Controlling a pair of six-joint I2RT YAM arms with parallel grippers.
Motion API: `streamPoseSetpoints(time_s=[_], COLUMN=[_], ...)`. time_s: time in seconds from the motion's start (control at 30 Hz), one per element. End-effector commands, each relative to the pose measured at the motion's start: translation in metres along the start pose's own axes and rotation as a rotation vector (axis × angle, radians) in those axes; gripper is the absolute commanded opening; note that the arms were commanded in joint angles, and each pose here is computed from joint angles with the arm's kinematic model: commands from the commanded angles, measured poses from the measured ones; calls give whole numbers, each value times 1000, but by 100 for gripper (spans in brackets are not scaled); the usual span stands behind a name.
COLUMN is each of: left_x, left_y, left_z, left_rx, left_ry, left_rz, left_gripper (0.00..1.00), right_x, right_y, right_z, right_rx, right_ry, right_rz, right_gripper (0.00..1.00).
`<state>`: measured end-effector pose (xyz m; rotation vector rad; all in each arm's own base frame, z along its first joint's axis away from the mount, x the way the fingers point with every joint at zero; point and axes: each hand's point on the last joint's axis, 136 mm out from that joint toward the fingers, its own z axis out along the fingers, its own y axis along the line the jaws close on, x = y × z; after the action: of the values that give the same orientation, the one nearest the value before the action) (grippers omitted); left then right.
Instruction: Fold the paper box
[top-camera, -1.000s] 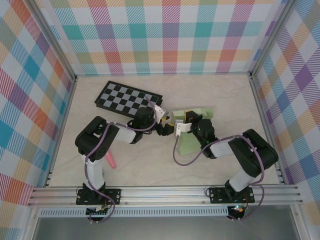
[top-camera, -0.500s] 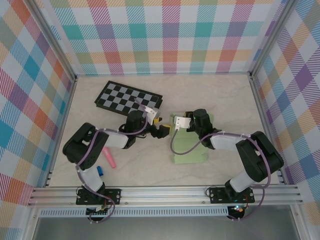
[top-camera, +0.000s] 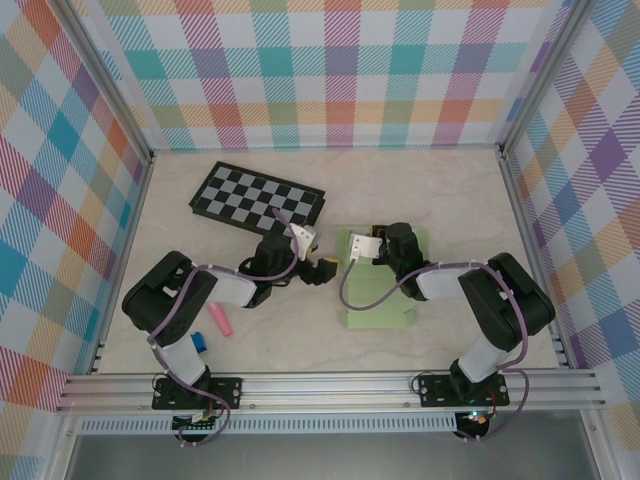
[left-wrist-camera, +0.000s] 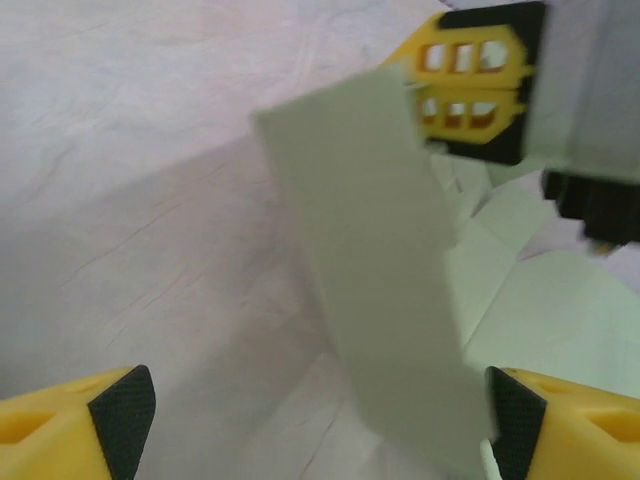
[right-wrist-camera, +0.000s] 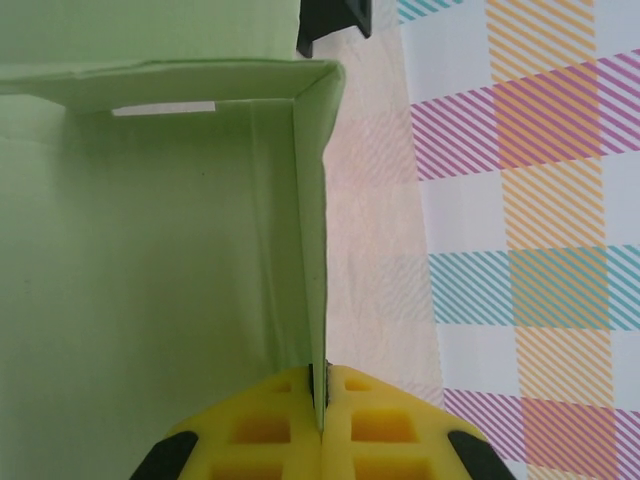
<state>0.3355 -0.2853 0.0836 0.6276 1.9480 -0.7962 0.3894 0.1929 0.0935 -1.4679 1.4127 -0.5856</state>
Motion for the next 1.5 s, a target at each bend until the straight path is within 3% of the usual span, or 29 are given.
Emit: streamPoseSetpoints(time_s=[0.0,0.13,0.3,0.57,0.8,1.2,1.4,1.47], left_x=[-24,-15,-5,12,32,33,36,37], left_y=[2,-11,-37,-34,-30,-49,-54,-57], left_z=[-14,-6,10,20,20,16,15,13], left_rx=[4,63,78,-15,-69,95,126,115], left_ry=[-101,-48,-1,74,160,144,170,157], left_rz=[21,-38,-68,-3,133,484,582,671], left_gripper=[87,89,97,99,78,55,39,35], right_x=[-8,-11,-11,-6,-7,-18,-19,-23], right_y=[-12,-25,-30,-34,-35,-26,-22,-17], right_z=[-6,-10,-4,-3,-8,-18,-25,-27], right_rx=[103,190,195,221,228,205,207,207], right_ry=[-58,-75,-62,-29,-38,-124,-146,-173], right_rz=[11,-15,-10,9,11,-21,-39,-65], right_gripper=[0,0,0,0,0,0,0,0])
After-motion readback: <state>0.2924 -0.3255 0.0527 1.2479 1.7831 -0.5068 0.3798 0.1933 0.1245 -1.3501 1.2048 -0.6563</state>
